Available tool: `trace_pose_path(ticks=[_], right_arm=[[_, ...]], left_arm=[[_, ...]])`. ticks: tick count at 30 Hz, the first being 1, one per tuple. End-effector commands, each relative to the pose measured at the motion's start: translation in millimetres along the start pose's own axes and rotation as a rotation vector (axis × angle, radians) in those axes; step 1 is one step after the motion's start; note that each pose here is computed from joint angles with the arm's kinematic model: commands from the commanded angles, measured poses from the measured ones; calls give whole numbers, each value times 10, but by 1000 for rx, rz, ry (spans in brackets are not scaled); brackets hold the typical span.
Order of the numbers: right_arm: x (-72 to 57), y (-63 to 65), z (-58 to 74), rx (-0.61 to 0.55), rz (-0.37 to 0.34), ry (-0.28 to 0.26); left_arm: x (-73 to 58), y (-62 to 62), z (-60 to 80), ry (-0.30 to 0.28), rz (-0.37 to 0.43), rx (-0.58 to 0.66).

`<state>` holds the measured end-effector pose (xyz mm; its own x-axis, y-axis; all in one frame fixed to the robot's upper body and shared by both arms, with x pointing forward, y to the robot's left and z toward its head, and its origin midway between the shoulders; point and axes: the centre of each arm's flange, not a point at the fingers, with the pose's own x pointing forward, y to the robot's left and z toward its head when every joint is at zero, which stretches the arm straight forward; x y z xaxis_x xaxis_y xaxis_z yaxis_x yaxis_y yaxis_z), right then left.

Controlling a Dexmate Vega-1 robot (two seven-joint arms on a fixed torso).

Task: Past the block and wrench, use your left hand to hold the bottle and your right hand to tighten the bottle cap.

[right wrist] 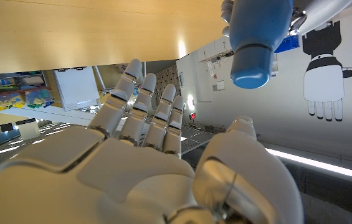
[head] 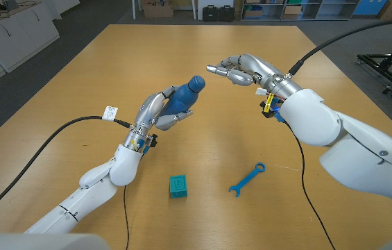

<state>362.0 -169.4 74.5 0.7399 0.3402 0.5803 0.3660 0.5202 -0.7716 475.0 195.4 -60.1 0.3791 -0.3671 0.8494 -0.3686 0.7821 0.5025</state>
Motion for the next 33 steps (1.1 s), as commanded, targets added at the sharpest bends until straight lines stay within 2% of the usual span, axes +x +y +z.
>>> trace_pose_path(ticks=[1, 9, 22, 28, 33], right_arm=[[-108, 32, -119, 61, -39, -93], [-190, 104, -262, 100, -74, -134], [-176, 293, -785, 315, -75, -166], [-84, 476, -931, 416, -109, -147], [-6, 624, -989, 477, -137, -147]], left_arm=[[37, -44, -28, 27, 8, -92], [61, -107, -41, 56, 18, -165], [146, -212, -6, 83, 61, -186], [154, -129, -124, 101, 67, -214], [166, 34, -231, 119, 82, -231]])
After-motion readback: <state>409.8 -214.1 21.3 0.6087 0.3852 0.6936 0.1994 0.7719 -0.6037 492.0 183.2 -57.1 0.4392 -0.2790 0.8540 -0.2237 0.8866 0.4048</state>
